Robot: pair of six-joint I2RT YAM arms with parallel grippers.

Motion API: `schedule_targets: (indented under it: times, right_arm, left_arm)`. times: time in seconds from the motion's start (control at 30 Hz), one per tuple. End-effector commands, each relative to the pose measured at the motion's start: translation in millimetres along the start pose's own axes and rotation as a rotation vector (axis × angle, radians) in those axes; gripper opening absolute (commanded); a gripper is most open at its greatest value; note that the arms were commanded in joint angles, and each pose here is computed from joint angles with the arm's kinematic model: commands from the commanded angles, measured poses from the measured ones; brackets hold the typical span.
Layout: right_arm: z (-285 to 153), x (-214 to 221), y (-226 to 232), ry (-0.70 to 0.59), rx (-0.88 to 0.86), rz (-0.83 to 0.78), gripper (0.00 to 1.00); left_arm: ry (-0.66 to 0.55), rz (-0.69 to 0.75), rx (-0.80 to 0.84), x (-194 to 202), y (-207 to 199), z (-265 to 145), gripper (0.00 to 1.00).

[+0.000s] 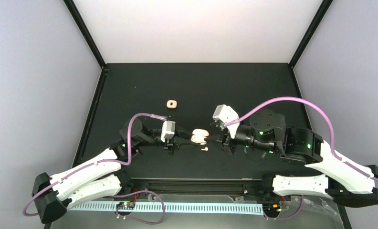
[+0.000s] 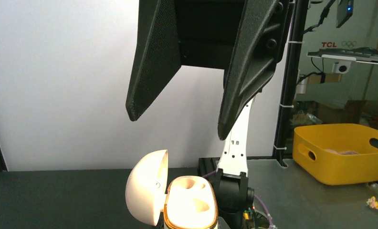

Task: Insert the wireless bluetooth earbuds into the charging case
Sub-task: Open the charging case.

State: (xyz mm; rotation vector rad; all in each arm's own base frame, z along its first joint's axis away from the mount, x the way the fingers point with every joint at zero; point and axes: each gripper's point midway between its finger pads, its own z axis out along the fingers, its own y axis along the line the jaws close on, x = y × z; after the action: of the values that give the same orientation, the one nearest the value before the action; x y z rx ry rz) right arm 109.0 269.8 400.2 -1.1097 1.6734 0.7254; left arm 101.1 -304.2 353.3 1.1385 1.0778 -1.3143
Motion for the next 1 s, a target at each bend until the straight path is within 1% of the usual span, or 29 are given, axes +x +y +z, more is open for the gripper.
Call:
schedule_targets:
  times: [0.0,0.23,0.43,0.53,0.6,0.67,0.77,0.87,0.97]
  right_arm:
    - [-6.6,-13.4,1.4,-0.045,-0.008,0.024,0.51]
    - [7.7,-5.6,-7.3,-0.008,0.051,0.049,0.53]
    - [13.4,-2.0,-17.2,0.001,0.113,0.080,0.55]
    - [14.3,-1.1,-17.6,0.004,0.117,0.086,0.55]
    - [8.4,-3.7,-11.7,-0.014,0.077,0.081,0.56]
    - [-5.8,-10.3,-7.6,-0.073,0.042,0.091,0.57]
    - [-30.3,-13.4,-13.9,-0.151,0.058,0.128,0.59]
    - [-42.2,4.2,-32.8,-0.159,0.157,0.193,0.61]
    - [-28.5,40.5,-47.0,-0.111,0.252,0.291,0.61]
  left_arm:
    - [-0.023,0.022,-0.019,-8.4,-0.4,-2.4,0.01]
    - [-0.031,0.030,-0.006,-12.4,-5.5,-5.2,0.01]
    - [-0.029,0.032,0.009,-11.9,-9.9,-7.1,0.02]
    - [-0.027,0.030,0.008,-11.0,-10.6,-8.2,0.01]
    - [-0.024,0.028,-0.007,-9.2,-9.0,-9.5,0.02]
    - [-0.019,0.023,-0.042,-5.7,-4.8,-12.1,0.02]
    - [-0.027,0.041,-0.095,-4.0,-2.0,-20.2,0.01]
    - [-0.031,0.070,-0.172,-2.9,1.4,-33.4,0.02]
    - [-0.049,0.104,-0.250,-5.6,1.6,-50.4,0.01]
